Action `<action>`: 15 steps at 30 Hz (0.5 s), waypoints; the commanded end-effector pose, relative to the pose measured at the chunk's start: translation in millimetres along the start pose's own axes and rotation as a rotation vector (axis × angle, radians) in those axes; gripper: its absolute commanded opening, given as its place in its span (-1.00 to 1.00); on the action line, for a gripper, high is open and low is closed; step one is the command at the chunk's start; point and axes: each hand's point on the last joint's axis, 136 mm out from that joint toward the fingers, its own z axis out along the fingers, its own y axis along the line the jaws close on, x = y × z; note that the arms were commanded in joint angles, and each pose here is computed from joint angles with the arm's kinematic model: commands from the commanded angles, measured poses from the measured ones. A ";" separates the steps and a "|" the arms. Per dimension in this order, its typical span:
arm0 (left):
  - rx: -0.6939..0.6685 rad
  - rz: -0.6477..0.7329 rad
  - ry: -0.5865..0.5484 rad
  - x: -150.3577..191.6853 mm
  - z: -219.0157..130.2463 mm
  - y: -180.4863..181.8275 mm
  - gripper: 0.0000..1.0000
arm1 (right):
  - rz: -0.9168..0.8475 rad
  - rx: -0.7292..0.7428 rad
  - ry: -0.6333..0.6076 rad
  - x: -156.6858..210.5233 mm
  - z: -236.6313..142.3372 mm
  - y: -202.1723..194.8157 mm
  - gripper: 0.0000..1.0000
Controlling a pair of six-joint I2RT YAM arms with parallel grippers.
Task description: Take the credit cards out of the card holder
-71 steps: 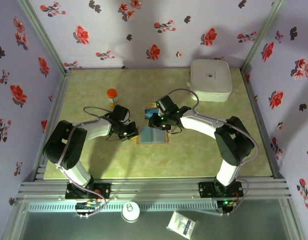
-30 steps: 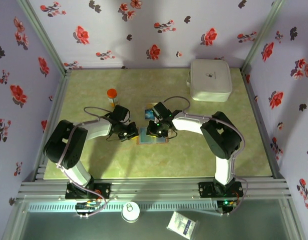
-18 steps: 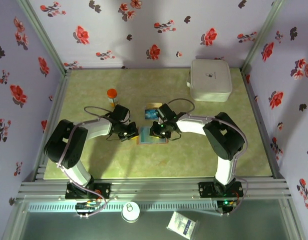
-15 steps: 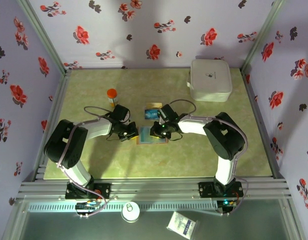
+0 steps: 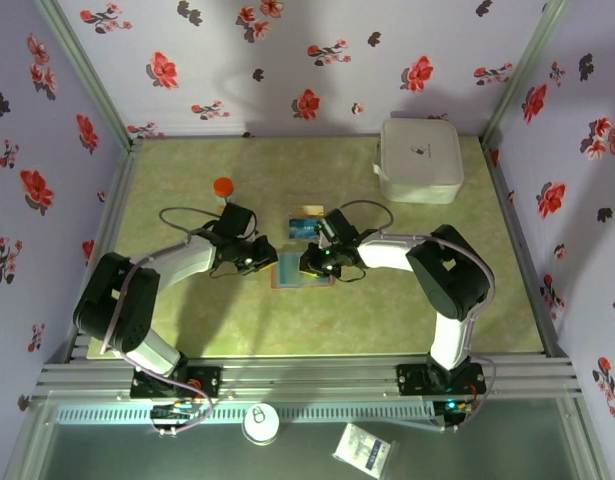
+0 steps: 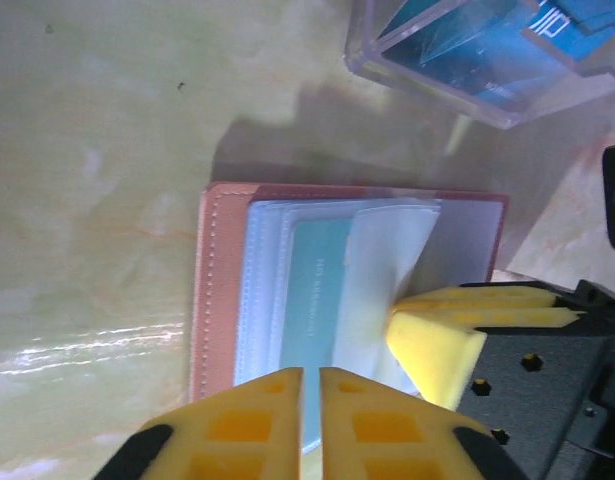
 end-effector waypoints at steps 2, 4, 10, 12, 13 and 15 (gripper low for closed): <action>0.040 -0.002 0.024 2.9 7.5 -17.3 -0.66 | 0.015 -0.004 0.001 2.0 -2.0 -3.6 -0.66; 0.044 0.001 0.035 5.5 14.0 -18.8 -0.61 | 0.018 -0.006 0.004 2.7 -1.3 -4.0 -0.66; 0.037 -0.005 0.065 12.3 28.5 -15.6 -0.54 | 0.019 -0.011 0.004 3.0 -2.1 -2.9 -0.66; 0.039 -0.001 0.073 13.8 31.1 -16.3 -0.54 | 0.020 -0.013 0.004 2.9 -1.9 -2.5 -0.66; 0.034 -0.004 0.075 14.6 32.8 -14.7 -0.54 | 0.021 -0.015 0.003 2.5 -1.9 -2.0 -0.66; 0.037 -0.006 0.077 15.7 34.4 -15.1 -0.54 | 0.024 -0.018 0.005 3.0 -1.4 -2.0 -0.66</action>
